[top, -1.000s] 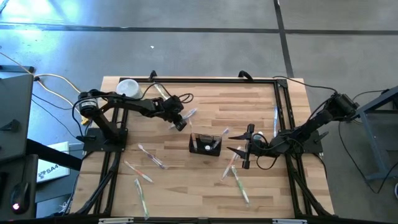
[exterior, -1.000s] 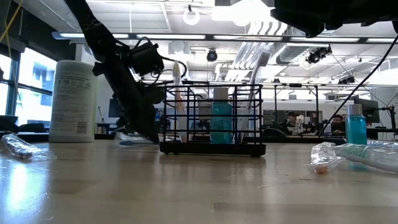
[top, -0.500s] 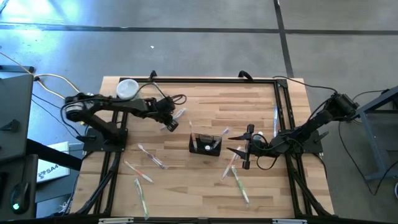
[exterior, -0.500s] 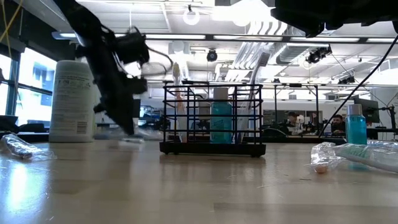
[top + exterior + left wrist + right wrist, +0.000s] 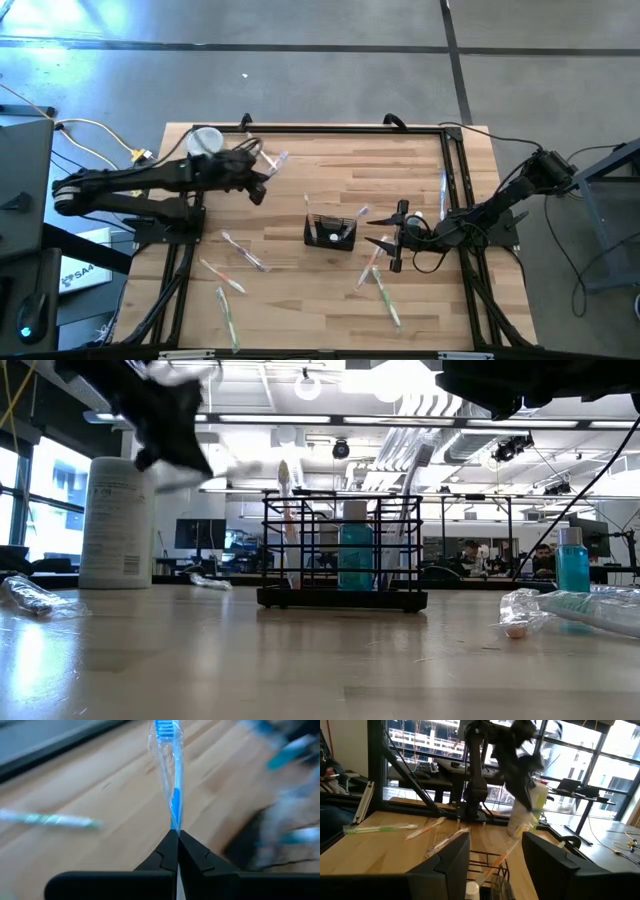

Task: Pick & Place toothbrushing station
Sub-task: Put the left blue toothbrush into the wire organizer

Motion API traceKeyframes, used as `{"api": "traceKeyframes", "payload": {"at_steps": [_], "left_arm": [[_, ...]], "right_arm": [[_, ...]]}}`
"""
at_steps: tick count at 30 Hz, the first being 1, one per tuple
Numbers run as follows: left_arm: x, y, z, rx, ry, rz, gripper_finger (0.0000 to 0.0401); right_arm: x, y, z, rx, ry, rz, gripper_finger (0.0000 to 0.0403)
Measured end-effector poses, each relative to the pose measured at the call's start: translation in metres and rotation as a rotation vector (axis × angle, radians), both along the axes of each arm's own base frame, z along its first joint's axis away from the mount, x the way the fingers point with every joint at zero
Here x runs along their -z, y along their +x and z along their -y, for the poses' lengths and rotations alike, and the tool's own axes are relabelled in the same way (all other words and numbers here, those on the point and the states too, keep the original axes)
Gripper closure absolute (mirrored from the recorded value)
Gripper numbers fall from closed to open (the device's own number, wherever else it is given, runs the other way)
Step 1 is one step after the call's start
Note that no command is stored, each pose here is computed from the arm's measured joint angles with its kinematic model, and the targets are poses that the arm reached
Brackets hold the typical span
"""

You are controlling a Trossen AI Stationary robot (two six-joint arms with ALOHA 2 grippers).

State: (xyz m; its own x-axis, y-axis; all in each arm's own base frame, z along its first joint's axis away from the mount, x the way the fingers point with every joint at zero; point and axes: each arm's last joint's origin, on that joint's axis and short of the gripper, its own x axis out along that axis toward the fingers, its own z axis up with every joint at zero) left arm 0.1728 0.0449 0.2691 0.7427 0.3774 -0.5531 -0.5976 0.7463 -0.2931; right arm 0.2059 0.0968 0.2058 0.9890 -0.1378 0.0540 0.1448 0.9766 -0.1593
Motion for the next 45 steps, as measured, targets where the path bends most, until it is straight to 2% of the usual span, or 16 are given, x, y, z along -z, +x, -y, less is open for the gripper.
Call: {"api": "traceKeyframes", "payload": {"at_steps": [4,12,16,20,25,29,33,40,45], "left_arm": [[-0.023,-0.007,0.019,0.105,0.051,0.189,0.04],[-0.049,0.008,0.063,0.39,0.179,0.451,0.0401],[-0.046,0.025,0.083,0.504,0.249,0.484,0.0401],[-0.031,0.05,0.1,0.564,0.271,0.466,0.0401],[-0.014,0.084,0.112,0.66,0.313,0.544,0.0401],[-0.006,0.097,0.114,0.676,0.35,0.568,0.0401],[-0.007,0.098,0.114,0.674,0.371,0.584,0.0401],[-0.004,0.108,0.118,0.699,0.408,0.679,0.0401],[0.006,0.117,0.121,0.707,0.425,0.695,0.0401]], "right_arm": [[0.0,0.0,0.0,0.0,0.0,0.002,0.0229],[-0.005,0.0,0.0,-0.006,0.023,0.049,0.0229],[-0.012,-0.001,0.0,-0.055,0.021,0.114,0.0229],[-0.017,-0.001,0.0,-0.074,0.021,0.161,0.0227],[-0.018,0.002,0.006,-0.101,0.055,0.17,0.0195],[-0.018,0.004,0.009,-0.103,0.094,0.181,0.0157],[-0.019,0.005,0.012,-0.121,0.119,0.194,0.0134],[-0.02,0.008,0.014,-0.235,0.159,0.206,0.0138],[-0.02,0.008,0.013,-0.311,0.156,0.207,0.0145]]}}
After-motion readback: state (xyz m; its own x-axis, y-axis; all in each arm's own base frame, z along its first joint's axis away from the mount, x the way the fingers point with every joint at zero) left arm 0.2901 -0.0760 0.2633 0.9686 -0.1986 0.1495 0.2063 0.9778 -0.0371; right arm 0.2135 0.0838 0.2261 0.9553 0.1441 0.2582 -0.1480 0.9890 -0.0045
